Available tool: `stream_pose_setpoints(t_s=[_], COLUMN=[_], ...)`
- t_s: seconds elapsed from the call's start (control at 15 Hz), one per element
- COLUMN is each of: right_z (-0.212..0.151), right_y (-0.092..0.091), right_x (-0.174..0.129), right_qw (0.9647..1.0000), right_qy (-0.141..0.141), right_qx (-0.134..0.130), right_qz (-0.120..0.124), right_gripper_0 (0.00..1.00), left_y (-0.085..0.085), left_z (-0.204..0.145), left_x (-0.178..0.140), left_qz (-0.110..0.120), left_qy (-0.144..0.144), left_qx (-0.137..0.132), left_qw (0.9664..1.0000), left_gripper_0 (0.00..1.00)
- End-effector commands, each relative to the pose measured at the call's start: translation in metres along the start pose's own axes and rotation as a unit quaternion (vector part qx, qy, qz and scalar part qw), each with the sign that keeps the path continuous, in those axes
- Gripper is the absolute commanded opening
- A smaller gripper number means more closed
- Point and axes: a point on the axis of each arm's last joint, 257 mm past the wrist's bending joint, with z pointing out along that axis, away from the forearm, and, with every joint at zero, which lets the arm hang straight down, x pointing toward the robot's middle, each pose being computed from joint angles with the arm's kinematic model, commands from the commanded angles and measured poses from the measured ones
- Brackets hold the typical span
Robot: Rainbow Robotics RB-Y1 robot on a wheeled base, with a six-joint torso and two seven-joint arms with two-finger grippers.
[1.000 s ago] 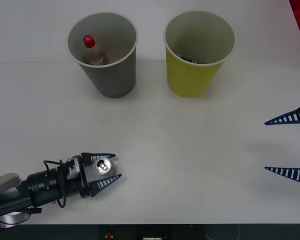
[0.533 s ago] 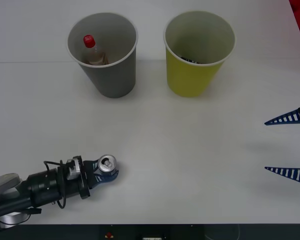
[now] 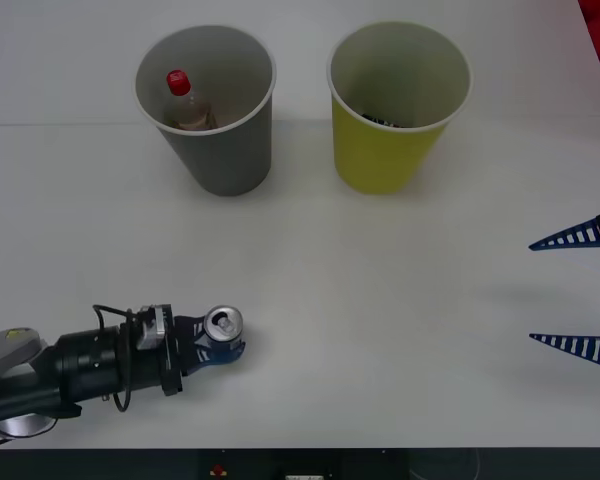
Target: Put the can into the green bin and the plastic bottle into the gray bin
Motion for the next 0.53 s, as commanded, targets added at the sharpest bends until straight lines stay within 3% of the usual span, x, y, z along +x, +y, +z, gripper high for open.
stream_pose_setpoints(t_s=[0.07, 0.27, 0.53], right_z=[0.0, 0.0, 0.0], right_y=[0.0, 0.0, 0.0], right_x=[0.0, 0.0, 0.0], right_qw=[1.0, 1.0, 1.0], right_qy=[0.0, 0.0, 0.0], right_qx=[0.0, 0.0, 0.0], right_qz=[0.0, 0.0, 0.0], right_gripper_0=[1.0, 1.0, 1.0], left_y=[0.0, 0.002, 0.01], left_z=[0.014, 0.03, 0.041], left_x=[-0.023, -0.047, -0.07], left_qz=[-0.006, -0.022, -0.056], left_qy=[0.023, 0.046, 0.071], left_qx=[-0.008, -0.03, -0.066], left_qw=[0.9997, 0.9983, 0.9937], left_gripper_0=[0.0, 0.0, 0.0])
